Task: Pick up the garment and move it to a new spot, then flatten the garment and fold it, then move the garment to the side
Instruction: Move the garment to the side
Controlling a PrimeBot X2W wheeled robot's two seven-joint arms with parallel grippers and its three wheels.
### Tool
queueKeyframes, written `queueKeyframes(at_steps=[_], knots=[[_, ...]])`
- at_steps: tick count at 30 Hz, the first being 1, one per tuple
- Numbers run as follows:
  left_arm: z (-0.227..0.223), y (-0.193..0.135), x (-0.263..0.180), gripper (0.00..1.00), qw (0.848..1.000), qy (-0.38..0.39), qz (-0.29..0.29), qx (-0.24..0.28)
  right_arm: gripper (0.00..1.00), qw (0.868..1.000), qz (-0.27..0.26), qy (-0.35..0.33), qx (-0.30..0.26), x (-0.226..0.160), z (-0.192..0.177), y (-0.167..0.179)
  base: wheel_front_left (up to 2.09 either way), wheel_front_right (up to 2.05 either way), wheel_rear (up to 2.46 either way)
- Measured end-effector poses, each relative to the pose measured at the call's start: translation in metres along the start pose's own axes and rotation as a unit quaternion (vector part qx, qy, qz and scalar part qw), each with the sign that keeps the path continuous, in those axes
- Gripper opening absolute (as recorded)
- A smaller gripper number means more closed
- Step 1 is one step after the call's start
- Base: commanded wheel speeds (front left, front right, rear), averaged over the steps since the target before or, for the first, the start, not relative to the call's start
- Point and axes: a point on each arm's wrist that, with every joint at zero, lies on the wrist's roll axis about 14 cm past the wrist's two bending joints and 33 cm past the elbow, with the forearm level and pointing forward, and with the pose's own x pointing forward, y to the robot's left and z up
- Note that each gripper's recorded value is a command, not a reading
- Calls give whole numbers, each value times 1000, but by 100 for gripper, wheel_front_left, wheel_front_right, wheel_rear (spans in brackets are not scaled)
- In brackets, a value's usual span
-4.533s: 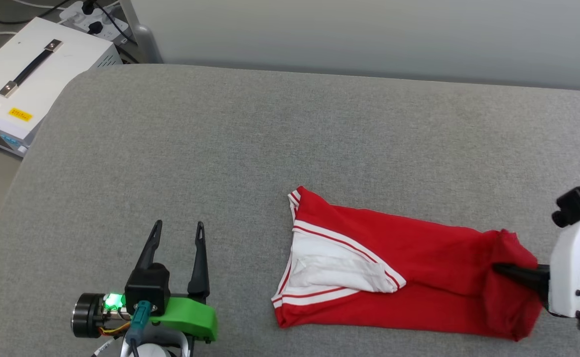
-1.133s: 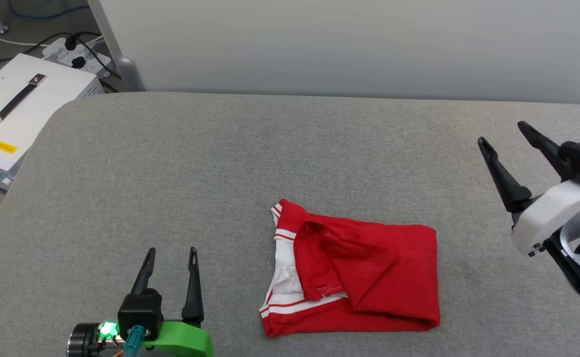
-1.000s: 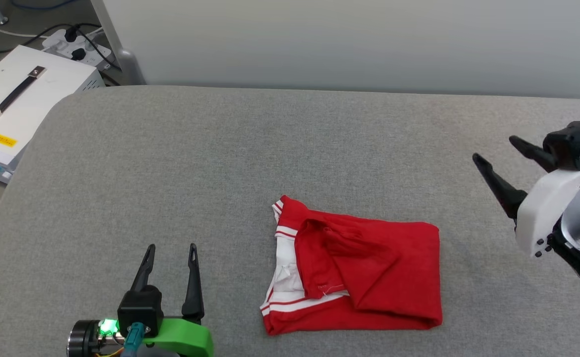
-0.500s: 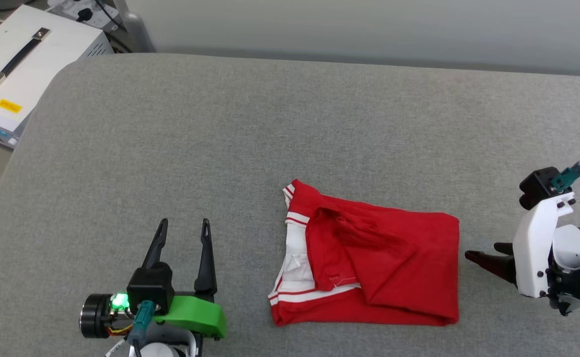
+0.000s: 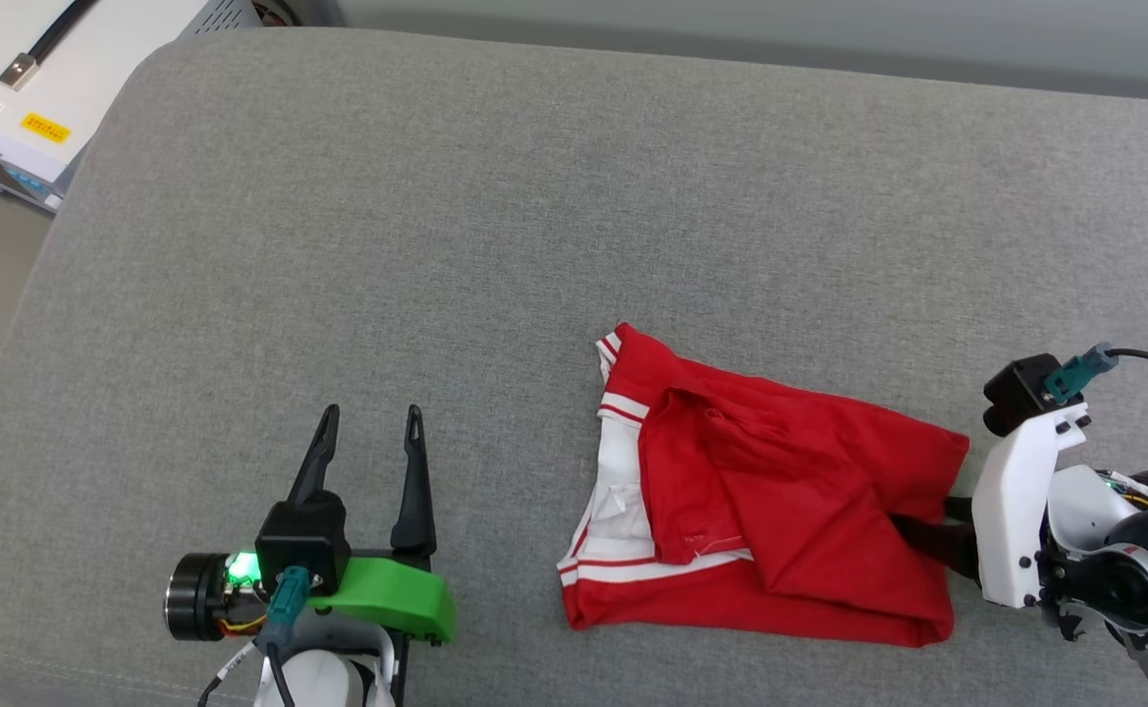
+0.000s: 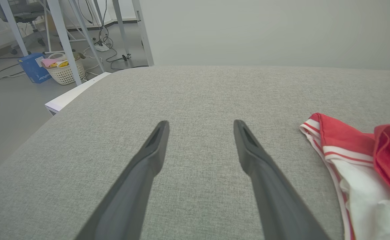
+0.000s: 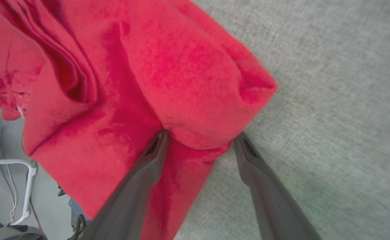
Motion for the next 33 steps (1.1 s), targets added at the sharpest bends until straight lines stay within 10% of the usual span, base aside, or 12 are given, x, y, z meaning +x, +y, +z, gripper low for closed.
queueKeyframes(at_steps=[3,4,20,33], knots=[[0,1,1,100,1000,1,1,-1,85,1000,3,-6,-7,3,0,2,0,0,0],[0,1,1,100,1000,1,1,-1,0,1000,4,-7,-12,3,1,4,0,0,0],[6,-11,1,100,1000,-10,-16,-11,0,980,-14,-144,-137,-60,56,30,0,0,0],[25,-74,39,100,993,-47,-102,-23,0,961,-186,-154,-133,-161,42,-61,0,0,0]])
